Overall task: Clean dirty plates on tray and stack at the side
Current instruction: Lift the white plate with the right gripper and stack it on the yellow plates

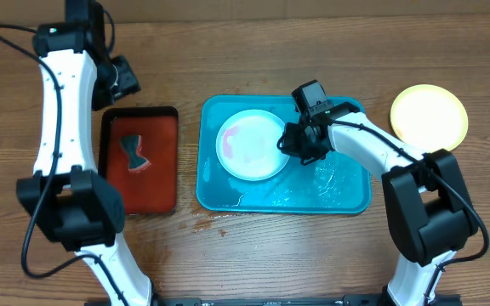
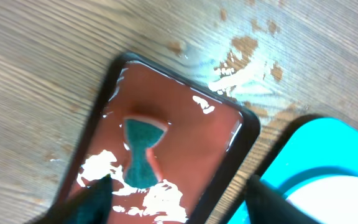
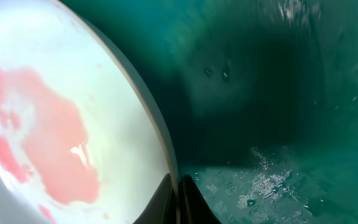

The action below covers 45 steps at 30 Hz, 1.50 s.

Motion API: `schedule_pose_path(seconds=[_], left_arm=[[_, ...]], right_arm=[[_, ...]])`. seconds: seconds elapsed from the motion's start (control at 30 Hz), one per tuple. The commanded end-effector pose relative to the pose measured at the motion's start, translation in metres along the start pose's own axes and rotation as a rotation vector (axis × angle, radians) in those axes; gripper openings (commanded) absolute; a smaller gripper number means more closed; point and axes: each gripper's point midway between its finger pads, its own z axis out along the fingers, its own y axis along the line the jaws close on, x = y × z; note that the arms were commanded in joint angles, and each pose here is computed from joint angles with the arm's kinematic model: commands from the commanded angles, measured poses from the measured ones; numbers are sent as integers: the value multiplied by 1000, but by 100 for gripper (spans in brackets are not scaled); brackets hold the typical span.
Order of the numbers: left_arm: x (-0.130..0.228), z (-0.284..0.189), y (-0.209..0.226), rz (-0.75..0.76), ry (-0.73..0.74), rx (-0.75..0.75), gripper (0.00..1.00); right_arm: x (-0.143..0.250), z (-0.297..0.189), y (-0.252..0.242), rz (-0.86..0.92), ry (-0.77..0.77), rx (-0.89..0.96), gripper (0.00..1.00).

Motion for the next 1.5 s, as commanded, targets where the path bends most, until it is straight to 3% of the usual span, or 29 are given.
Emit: schedule_pose_path(seconds=[0.0, 0.2, 0.6, 0.77, 1.03, 1.2, 1.47], left_arm=[[-14, -26, 21, -8, -100, -82, 100], [-14, -25, 29, -8, -103, -132, 100], [-19, -25, 28, -14, -120, -125, 100], [-19, -25, 28, -14, -120, -125, 100], [-19, -25, 28, -14, -120, -125, 100], [-19, -25, 28, -14, -120, -125, 100], [-19, -25, 28, -14, -120, -125, 100]], right_arm=[[-32, -58, 32, -106, -177, -48, 4], [-54, -103, 13, -178, -311, 131, 4], [-66, -151, -43, -317, -423, 622, 4], [-66, -167, -21, -491, -504, 783, 4], [-58, -230, 53, -716, -807, 1156, 4], [-50, -234, 93, -922, -802, 1201, 4], [-50, -236, 104, -915, -845, 1173, 4]])
